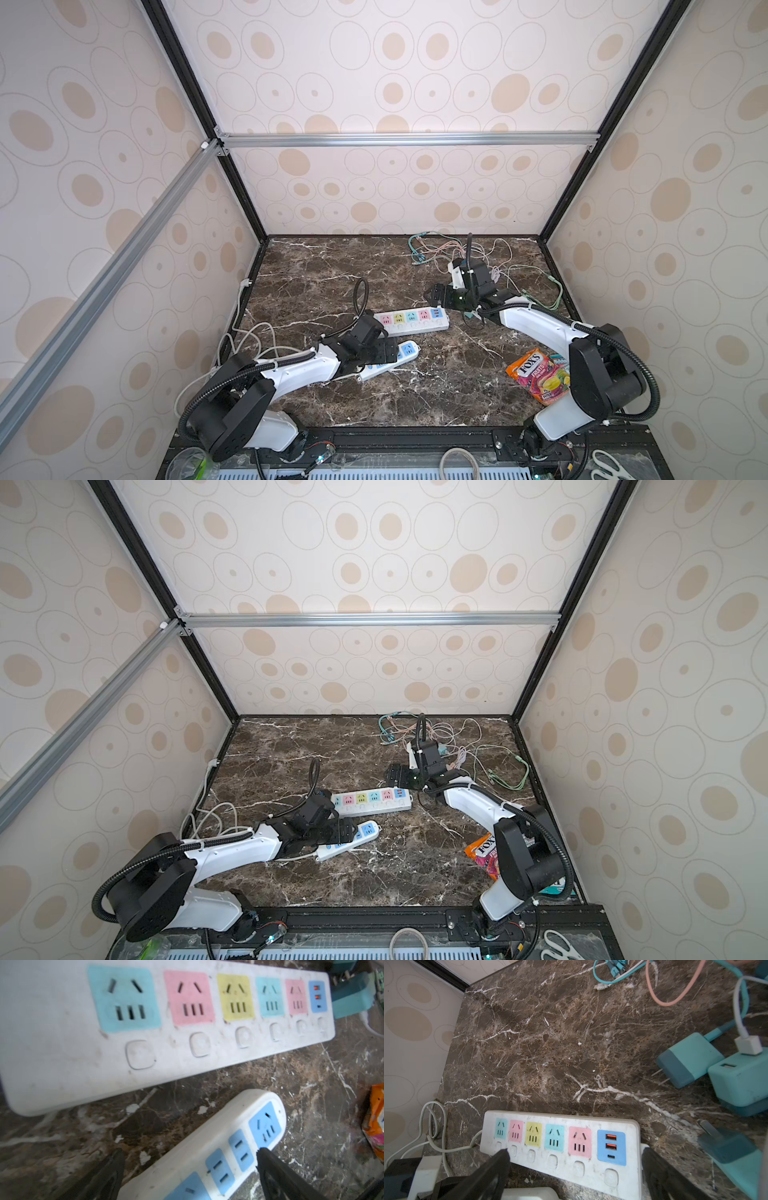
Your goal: Insert the plug
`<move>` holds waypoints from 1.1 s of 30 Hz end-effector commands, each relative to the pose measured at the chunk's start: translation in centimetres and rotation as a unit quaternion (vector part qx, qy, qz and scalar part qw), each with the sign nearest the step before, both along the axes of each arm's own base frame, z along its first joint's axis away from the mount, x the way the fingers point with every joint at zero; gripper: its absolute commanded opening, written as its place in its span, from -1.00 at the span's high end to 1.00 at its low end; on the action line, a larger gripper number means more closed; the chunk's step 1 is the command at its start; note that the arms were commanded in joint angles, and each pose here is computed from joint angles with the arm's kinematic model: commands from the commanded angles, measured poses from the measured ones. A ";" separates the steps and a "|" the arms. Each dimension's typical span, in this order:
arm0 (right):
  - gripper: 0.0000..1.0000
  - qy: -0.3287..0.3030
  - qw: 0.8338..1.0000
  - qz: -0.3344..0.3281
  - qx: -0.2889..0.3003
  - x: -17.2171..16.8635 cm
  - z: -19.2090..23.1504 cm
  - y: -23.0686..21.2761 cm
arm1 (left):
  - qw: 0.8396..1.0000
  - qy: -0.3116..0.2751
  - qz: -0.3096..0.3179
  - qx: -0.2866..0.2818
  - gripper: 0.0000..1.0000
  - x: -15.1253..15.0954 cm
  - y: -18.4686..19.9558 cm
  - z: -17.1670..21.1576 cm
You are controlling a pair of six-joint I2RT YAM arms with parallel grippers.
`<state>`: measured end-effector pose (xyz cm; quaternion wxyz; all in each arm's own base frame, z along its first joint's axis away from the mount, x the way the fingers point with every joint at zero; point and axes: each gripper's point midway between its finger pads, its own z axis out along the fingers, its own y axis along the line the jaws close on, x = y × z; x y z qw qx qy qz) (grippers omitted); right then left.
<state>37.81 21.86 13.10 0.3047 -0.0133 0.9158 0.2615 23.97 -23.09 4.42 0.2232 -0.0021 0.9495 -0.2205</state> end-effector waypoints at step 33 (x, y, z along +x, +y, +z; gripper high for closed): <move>-0.99 -0.052 0.996 0.007 -0.071 -1.1 0.6 -1.4 | 0.905 -0.096 -0.413 -0.041 -0.97 -7.1 -15.9 4.8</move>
